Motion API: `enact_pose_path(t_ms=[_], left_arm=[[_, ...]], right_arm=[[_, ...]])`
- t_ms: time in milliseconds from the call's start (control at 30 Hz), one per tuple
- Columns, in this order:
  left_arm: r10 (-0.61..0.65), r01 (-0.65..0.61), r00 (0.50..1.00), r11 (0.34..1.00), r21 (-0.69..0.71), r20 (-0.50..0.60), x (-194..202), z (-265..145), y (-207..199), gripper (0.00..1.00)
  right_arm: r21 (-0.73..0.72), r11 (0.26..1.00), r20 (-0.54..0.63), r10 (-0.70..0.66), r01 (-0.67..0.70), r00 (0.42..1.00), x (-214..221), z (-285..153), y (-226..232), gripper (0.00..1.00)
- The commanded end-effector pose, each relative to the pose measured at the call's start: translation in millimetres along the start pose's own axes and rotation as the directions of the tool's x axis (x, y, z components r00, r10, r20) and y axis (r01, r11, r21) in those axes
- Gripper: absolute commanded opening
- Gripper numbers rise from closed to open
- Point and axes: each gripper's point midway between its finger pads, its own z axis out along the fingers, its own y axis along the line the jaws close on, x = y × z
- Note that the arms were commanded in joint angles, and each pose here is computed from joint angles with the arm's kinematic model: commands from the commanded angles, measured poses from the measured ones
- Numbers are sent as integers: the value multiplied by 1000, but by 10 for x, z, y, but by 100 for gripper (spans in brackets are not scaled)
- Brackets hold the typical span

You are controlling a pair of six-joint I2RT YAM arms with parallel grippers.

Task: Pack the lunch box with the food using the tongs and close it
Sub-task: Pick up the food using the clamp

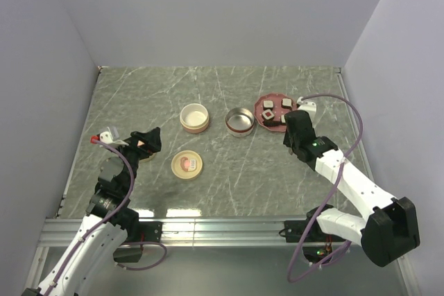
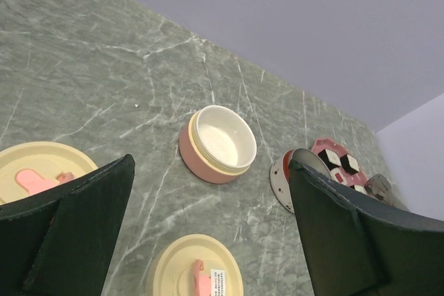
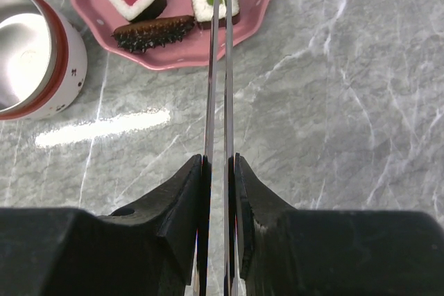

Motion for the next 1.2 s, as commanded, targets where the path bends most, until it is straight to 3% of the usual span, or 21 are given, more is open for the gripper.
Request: enact_pose_path(t_ms=[0,100,333,1167], left_arm=[[-9,9,1000,1000,17,12,-32,9,-46,100],[-9,9,1000,1000,17,12,-33,9,-45,100],[-10,10,1000,1000,18,8,-22,9,-48,100],[-10,9,1000,1000,23,10,-29,12,-58,100]], right_arm=[[-39,999,60,23,-21,998,-137,-15,61,14],[-43,999,57,17,-14,998,-123,-3,75,25],[-32,999,64,2,0,998,-137,10,88,36],[3,998,9,-56,56,998,-18,118,144,49]])
